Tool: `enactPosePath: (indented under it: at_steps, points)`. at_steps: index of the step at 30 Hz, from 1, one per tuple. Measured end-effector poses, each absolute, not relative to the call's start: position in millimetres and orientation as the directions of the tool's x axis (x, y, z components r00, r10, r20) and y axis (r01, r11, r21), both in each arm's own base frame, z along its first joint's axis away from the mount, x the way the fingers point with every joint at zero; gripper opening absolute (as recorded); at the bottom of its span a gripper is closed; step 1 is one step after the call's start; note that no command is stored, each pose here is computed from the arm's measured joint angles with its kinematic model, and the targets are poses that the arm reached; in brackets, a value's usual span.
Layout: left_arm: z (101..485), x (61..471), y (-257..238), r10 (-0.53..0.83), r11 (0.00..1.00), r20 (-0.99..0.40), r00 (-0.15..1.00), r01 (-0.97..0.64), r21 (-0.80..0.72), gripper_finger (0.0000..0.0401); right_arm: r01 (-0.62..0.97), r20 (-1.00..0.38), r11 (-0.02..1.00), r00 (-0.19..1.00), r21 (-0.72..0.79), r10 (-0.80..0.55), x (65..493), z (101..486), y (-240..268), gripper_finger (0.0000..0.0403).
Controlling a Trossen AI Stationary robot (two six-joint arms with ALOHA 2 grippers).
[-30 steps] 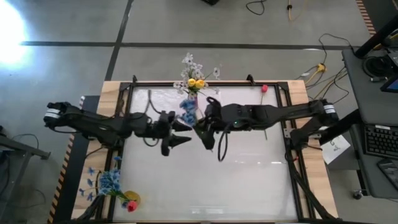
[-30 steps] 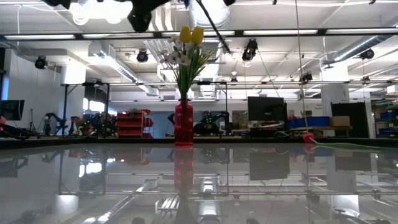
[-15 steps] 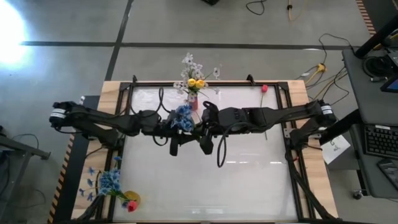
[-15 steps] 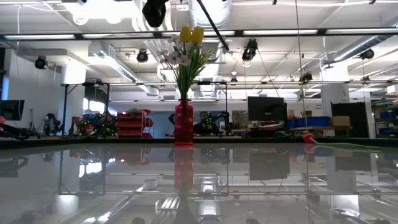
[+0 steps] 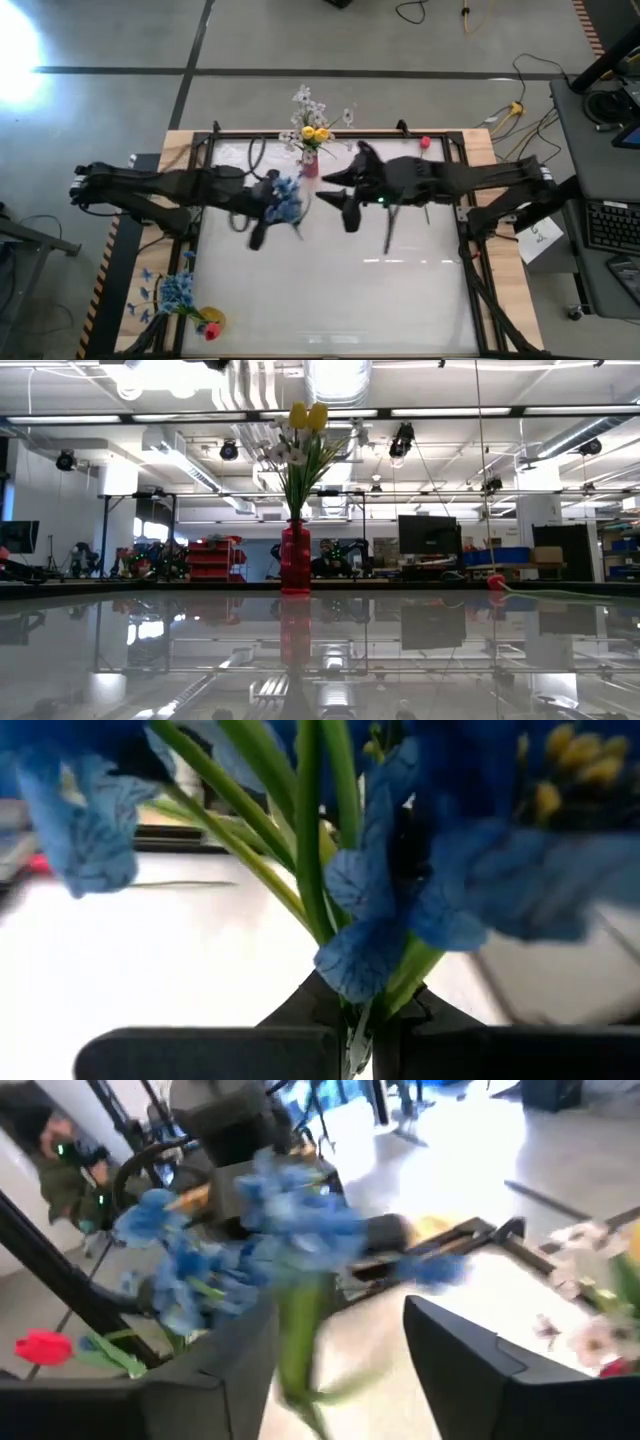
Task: Sort flowers into vase by color
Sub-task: Put the blue flowers into the yellow vase
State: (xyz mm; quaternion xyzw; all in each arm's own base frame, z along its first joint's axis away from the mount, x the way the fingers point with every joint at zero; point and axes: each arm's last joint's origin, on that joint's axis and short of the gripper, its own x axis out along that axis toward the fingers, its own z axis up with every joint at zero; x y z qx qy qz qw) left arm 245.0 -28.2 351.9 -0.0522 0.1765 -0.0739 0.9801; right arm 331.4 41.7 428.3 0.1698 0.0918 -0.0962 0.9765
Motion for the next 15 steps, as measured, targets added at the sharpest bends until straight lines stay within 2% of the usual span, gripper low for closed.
enactPosePath:
  at_steps: [7,15]
  points:
    - [386,183,-52,-0.434,0.901,-0.386,0.814,0.391,-0.187,0.0001,0.367,-0.233,0.889,0.922,0.274,-0.308,302,439,51,0.0241]
    - [373,131,-84,-0.652,0.757,-0.366,0.664,0.594,-0.272,0.0,0.521,-0.325,0.798,0.844,0.303,-0.427,296,426,54,0.0231]
